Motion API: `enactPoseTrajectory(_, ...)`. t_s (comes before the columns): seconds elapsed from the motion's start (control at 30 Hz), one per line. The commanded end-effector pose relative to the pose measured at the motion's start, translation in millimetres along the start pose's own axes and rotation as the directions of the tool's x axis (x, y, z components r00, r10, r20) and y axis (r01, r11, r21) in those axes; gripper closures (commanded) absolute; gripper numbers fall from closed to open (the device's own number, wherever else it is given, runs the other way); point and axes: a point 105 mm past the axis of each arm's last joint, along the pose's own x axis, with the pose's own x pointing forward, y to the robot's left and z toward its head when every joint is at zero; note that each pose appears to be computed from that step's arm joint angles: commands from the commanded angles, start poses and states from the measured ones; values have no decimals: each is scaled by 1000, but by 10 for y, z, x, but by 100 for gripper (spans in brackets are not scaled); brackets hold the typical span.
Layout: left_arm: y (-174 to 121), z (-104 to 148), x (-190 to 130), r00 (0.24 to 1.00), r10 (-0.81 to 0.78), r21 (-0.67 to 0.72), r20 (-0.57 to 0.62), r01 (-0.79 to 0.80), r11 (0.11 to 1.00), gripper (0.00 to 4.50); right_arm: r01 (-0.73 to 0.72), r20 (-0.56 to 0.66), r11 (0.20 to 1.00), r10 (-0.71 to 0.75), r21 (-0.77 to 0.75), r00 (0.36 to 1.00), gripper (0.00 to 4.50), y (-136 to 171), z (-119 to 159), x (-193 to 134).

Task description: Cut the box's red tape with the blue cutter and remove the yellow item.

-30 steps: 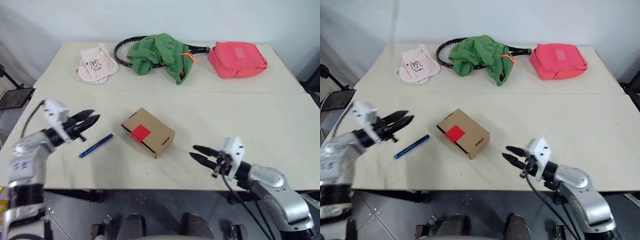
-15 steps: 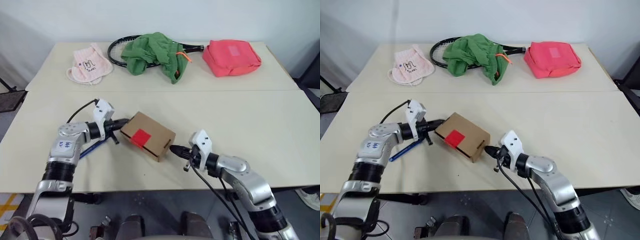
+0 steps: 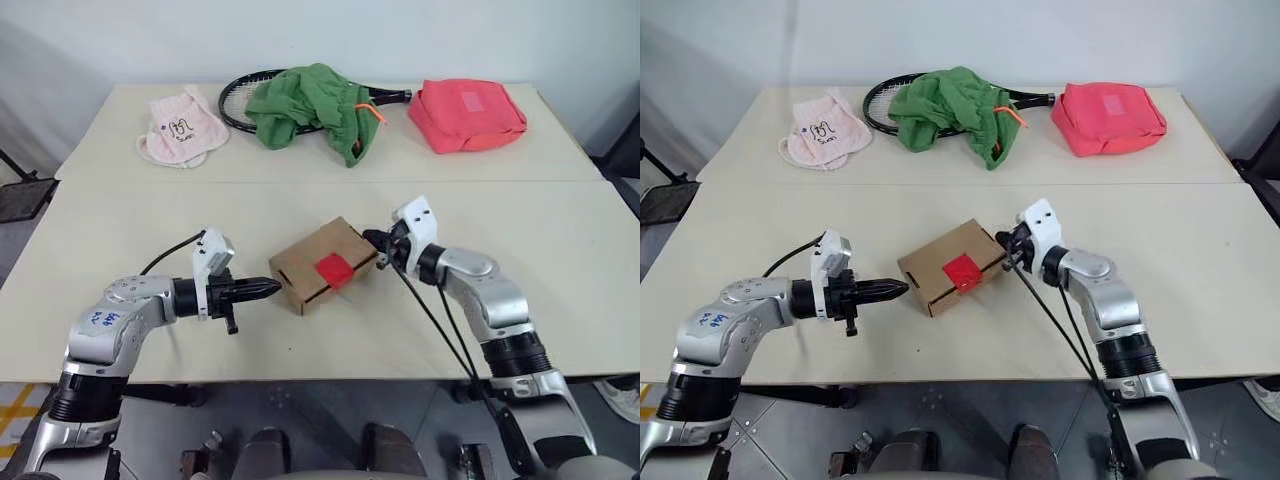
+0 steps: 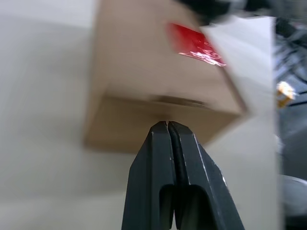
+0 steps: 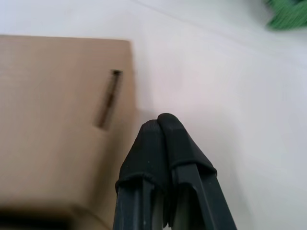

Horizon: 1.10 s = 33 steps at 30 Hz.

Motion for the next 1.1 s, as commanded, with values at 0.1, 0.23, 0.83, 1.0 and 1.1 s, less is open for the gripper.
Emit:
enactPoseTrajectory(0.1, 48, 493, -237, 994, -22, 56, 106, 16, 998, 445, 3, -9, 1000, -3, -31, 1000, 450, -148, 33, -451)
enactPoseTrajectory(0.23, 447, 781, -79, 974, 95, 91, 205, -115, 989, 445, -174, -78, 980, 182, 94, 980, 450, 341, -88, -628)
enactPoseTrajectory(0.83, 348, 119, 400, 999, -1, -32, -51, -1, 1000, 445, -116, -93, 982, 131, 152, 987, 450, 634, -34, -64)
enactPoseTrajectory(1.0, 176, -26, 361, 999, 23, -101, -46, -27, 995, 445, -146, -76, 984, 154, 103, 985, 450, 547, 41, 51)
enactPoseTrajectory(1.1, 65, -97, 426, 999, 39, -144, -20, -41, 989, 445, -183, -82, 981, 188, 65, 979, 450, 493, 61, 155)
